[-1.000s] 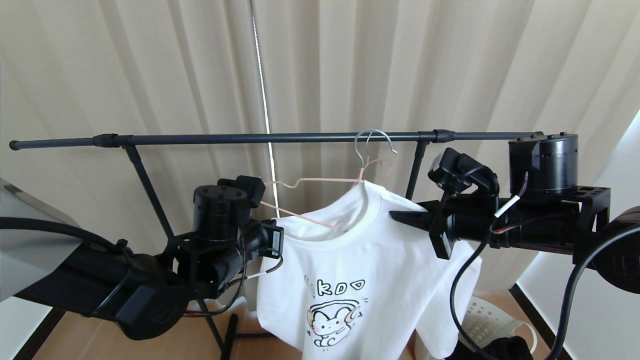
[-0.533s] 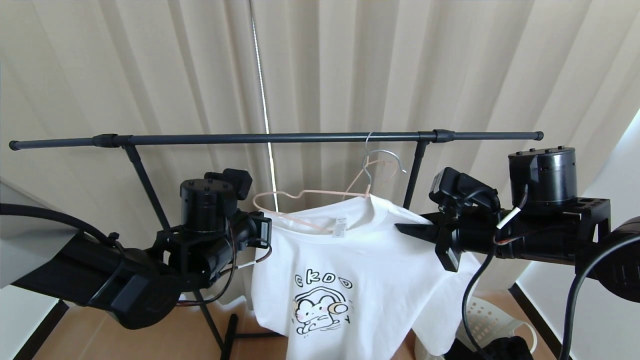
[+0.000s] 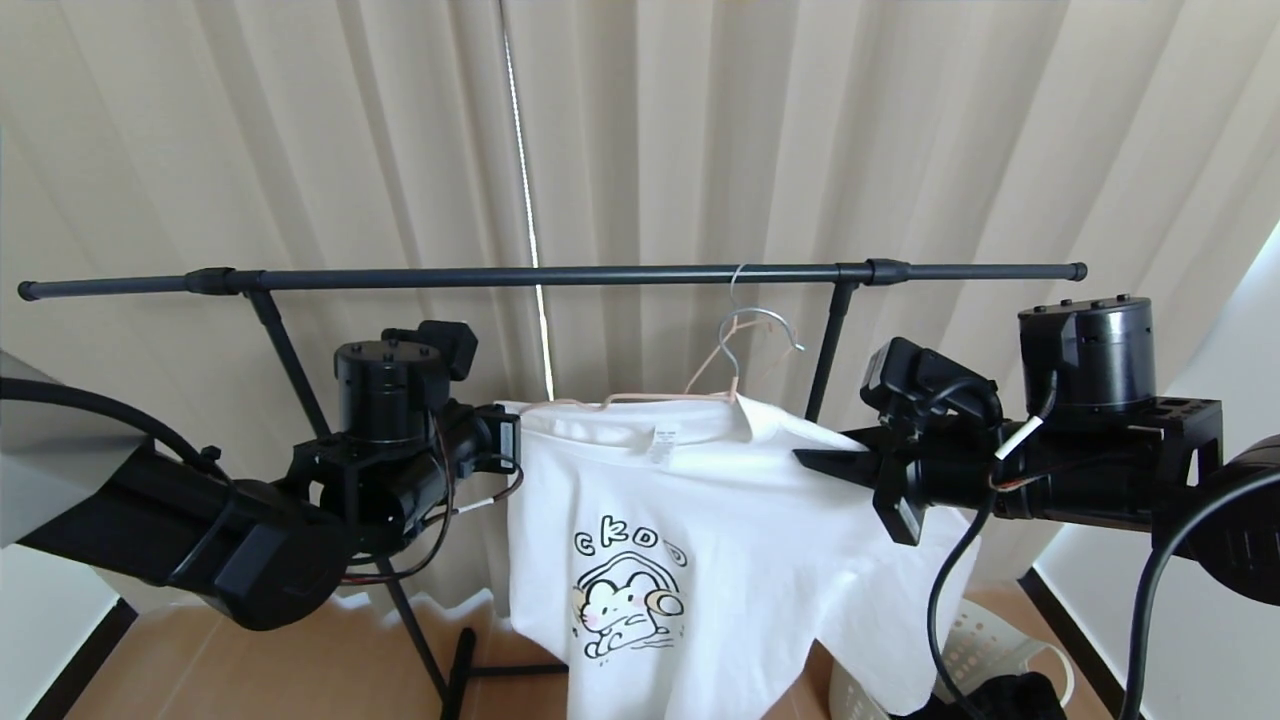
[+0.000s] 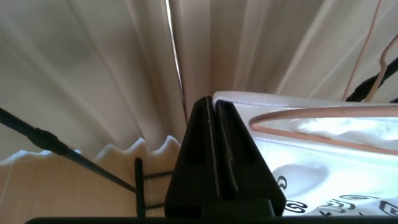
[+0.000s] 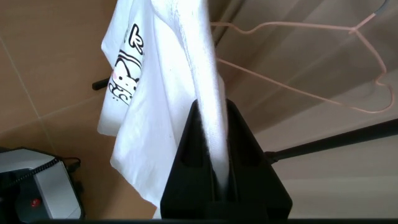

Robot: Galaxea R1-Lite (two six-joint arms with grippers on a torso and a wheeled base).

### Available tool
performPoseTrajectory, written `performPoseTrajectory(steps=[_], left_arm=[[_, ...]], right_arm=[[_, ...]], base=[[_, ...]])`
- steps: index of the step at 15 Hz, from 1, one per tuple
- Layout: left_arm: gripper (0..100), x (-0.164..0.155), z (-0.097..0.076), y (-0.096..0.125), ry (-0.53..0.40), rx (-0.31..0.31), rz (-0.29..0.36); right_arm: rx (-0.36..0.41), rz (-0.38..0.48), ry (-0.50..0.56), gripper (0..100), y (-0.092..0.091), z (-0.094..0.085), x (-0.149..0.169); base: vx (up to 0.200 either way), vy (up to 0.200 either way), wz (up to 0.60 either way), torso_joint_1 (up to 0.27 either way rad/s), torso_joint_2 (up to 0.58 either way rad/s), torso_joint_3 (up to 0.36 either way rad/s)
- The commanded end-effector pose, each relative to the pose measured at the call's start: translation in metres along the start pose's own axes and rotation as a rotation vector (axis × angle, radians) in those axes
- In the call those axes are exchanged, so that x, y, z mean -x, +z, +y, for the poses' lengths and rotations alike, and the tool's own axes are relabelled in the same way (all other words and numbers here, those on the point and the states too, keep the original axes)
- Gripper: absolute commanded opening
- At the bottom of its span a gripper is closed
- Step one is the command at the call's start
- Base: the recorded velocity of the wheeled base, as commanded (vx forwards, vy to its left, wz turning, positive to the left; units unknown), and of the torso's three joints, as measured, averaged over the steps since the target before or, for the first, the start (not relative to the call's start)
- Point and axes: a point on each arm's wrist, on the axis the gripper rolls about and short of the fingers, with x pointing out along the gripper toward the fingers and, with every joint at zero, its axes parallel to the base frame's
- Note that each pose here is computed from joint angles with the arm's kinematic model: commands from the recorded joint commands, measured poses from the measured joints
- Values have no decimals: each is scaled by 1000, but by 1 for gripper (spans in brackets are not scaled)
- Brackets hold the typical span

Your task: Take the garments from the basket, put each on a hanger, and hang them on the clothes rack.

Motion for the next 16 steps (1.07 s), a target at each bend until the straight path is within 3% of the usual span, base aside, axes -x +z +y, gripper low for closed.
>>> performPoseTrajectory(steps=[1, 5, 11, 16], left_arm=[[0, 0, 3, 3, 10, 6, -8], [0, 12, -1, 14, -10, 15, -59], [0, 50, -31, 20, -134, -7, -99], [0, 61, -46, 18, -190, -23, -98]], right_arm=[[-2, 3, 3, 0, -1, 0, -1], [14, 9, 8, 0, -3, 1, -2], [11, 28, 10, 0, -2, 3, -16], [-80, 16, -13, 0, 10, 10, -28]], base=[[0, 0, 0, 0, 0, 0], [0, 0, 0, 0, 0, 0], [0, 0, 0, 0, 0, 0], [0, 0, 0, 0, 0, 0]])
